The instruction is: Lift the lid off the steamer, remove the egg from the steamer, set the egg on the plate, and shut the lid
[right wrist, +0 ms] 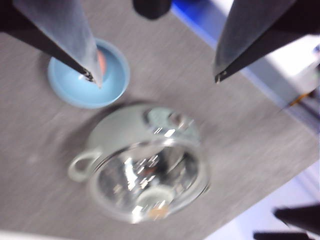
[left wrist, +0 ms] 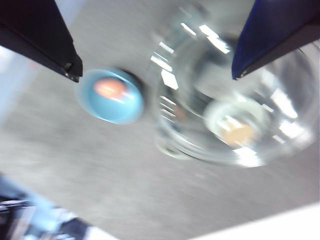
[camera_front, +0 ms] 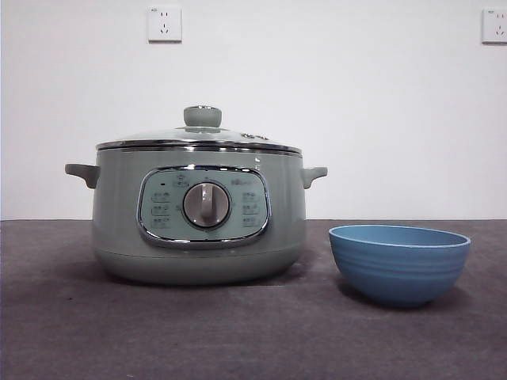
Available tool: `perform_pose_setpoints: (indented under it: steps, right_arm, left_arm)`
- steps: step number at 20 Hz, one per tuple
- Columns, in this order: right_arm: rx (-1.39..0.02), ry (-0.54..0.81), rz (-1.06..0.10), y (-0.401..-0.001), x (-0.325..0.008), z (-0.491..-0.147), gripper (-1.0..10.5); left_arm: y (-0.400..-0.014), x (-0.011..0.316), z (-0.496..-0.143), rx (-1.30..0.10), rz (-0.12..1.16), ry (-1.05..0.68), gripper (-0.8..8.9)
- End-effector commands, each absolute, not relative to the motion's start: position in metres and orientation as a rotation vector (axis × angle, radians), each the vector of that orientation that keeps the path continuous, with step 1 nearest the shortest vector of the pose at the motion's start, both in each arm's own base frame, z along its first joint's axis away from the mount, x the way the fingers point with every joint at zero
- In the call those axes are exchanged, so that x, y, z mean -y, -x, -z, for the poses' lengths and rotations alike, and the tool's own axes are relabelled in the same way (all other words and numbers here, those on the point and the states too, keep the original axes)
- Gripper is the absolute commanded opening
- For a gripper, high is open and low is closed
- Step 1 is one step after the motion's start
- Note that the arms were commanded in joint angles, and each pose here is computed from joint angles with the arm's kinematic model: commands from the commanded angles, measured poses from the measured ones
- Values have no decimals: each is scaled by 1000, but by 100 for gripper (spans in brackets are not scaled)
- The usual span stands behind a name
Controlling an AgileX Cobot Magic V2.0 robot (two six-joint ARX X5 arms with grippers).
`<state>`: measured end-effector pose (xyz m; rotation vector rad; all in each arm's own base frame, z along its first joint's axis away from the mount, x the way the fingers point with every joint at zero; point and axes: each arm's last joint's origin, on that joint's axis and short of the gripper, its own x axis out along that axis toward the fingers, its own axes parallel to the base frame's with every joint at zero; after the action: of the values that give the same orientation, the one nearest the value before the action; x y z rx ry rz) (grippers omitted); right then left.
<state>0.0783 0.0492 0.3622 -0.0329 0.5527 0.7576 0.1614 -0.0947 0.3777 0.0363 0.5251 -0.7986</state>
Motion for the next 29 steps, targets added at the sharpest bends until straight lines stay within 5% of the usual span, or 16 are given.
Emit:
perform_pose_setpoints:
  steps: [1,3,5,9,29]
  right_arm:
    - [-616,8,-819,-76,-50,-358,376]
    - [-668,-5,-851,-75,-51,-355,373]
    - [-712,-12,-867,-74,-51,-352,338]
    - [-773,-11,-861,-74,-51,-348,-23]
    - [-779,-8,-853,-75,-52,-347,1]
  left_arm:
    - [-142,87,-380,-571,831,12,498]
    - [-131,81,-381,-597,839,26,481]
    - [-123,78,-380,-625,842,27,358]
    - [-115,73,-376,-683,835,23,-4]
    - [-114,73,-374,-712,826,19,-4]
